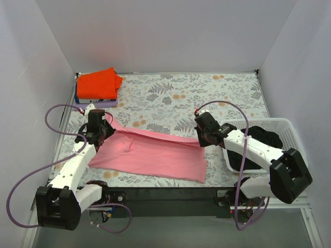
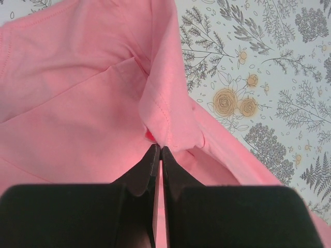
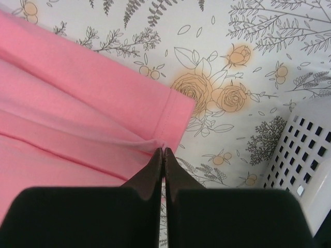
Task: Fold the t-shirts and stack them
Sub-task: Fold the tshirt
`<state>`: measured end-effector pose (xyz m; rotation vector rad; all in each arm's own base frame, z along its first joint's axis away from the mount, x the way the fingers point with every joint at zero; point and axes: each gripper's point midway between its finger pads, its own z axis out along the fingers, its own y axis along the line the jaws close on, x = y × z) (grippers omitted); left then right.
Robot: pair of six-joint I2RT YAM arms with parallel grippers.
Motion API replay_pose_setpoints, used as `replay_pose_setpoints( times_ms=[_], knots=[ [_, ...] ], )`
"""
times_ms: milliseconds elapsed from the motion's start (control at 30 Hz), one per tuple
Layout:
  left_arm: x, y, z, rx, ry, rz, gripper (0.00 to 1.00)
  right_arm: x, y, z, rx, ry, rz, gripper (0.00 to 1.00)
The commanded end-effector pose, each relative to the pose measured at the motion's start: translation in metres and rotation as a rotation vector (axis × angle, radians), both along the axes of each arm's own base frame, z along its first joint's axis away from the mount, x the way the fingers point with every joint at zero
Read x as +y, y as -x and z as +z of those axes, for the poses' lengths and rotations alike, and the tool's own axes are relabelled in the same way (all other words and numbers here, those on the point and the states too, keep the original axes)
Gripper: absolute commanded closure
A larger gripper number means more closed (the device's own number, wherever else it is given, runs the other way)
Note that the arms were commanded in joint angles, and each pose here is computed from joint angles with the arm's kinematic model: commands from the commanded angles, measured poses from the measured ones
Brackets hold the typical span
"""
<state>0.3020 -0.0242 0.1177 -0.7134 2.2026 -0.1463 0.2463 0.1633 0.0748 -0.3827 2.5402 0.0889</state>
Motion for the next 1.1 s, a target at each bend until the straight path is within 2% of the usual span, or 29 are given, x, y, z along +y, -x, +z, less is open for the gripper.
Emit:
replay_pose_setpoints(
  times_ms=[0,867,933,1000,1067],
  knots=[
    [0.007,0.012,0.002,-0.002,-0.022,0.025,1.00,-0.011,0.013,0.000,0.005,0.049,-0.024,0.99],
    [0.006,0.039,0.004,0.027,0.015,0.034,1.00,-0.006,0.050,-0.008,0.046,0.124,0.014,0.99],
    [0.005,0.041,0.010,0.016,0.032,0.049,1.00,-0.003,0.055,-0.006,0.051,0.127,0.030,0.91],
    [0.003,0.043,0.018,-0.007,0.058,0.053,0.89,0.000,0.063,-0.004,0.057,0.128,0.056,0.81],
    [0.001,0.042,0.030,-0.035,0.076,0.057,0.75,0.003,0.072,0.000,0.064,0.120,0.084,0.79]
  ],
)
